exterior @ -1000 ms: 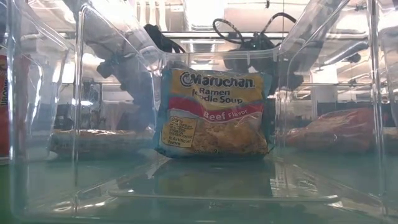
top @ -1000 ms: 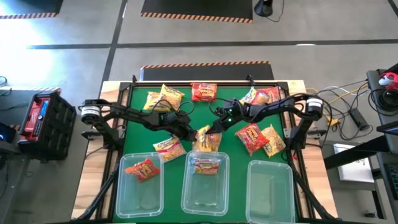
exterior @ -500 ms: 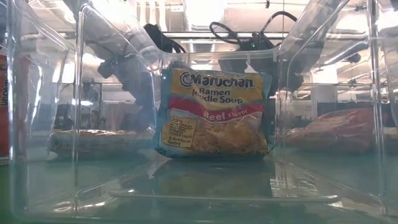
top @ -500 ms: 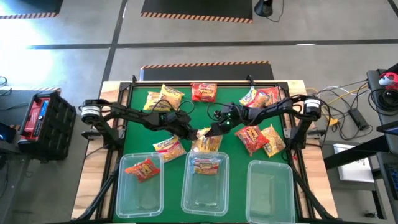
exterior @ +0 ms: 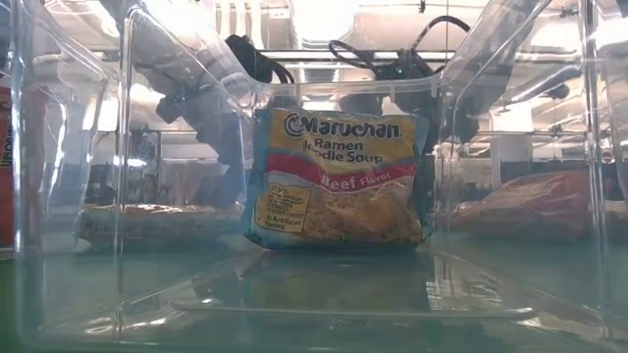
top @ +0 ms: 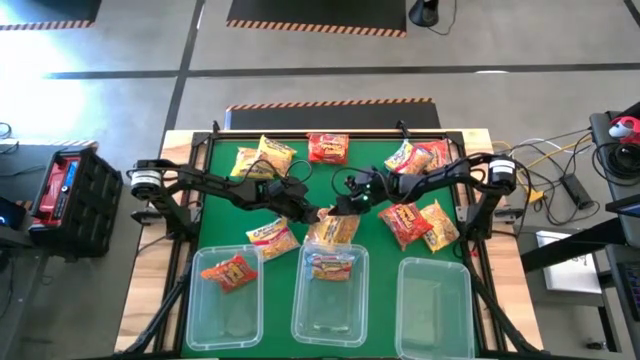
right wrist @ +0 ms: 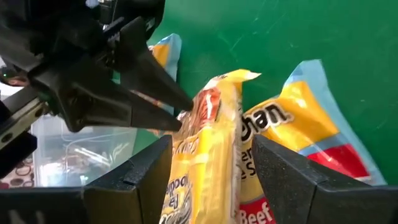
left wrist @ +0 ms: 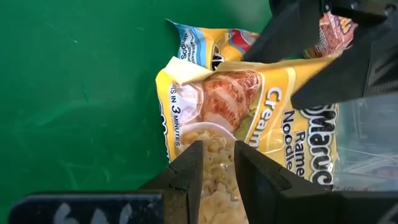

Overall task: Sort Maruchan noodles
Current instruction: Put the yellow noodle pack into the right transparent bin

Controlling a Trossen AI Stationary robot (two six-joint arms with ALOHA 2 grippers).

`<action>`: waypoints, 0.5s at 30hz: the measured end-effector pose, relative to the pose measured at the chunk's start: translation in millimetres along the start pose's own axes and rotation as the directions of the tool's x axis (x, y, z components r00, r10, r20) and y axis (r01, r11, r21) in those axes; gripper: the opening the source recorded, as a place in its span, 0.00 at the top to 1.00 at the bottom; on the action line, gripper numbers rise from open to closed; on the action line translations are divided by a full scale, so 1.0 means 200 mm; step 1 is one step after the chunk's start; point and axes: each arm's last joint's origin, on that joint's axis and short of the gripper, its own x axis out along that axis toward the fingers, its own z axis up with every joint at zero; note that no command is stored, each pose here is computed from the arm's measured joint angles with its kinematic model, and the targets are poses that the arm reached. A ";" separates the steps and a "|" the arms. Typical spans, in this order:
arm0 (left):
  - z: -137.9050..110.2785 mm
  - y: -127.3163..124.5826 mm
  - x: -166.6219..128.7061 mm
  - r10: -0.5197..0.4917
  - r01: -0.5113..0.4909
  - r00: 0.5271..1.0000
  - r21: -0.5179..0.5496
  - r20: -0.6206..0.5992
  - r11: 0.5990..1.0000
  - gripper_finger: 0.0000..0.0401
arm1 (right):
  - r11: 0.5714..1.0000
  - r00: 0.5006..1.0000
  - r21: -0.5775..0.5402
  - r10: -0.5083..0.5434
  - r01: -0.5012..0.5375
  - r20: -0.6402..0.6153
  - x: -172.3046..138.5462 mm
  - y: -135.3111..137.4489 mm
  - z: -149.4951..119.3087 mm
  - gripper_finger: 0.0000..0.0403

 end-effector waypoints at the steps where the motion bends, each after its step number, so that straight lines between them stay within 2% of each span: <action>1: 0.00 0.00 0.00 0.001 -0.001 1.000 0.000 0.002 1.000 0.82 | 1.000 1.000 -0.002 0.001 -0.001 -0.003 0.00 0.00 -0.01 0.49; 15: 0.01 0.00 0.00 0.016 -0.016 0.999 -0.014 0.034 1.000 0.82 | 0.999 0.997 0.029 -0.033 0.035 -0.063 0.02 -0.01 -0.05 0.60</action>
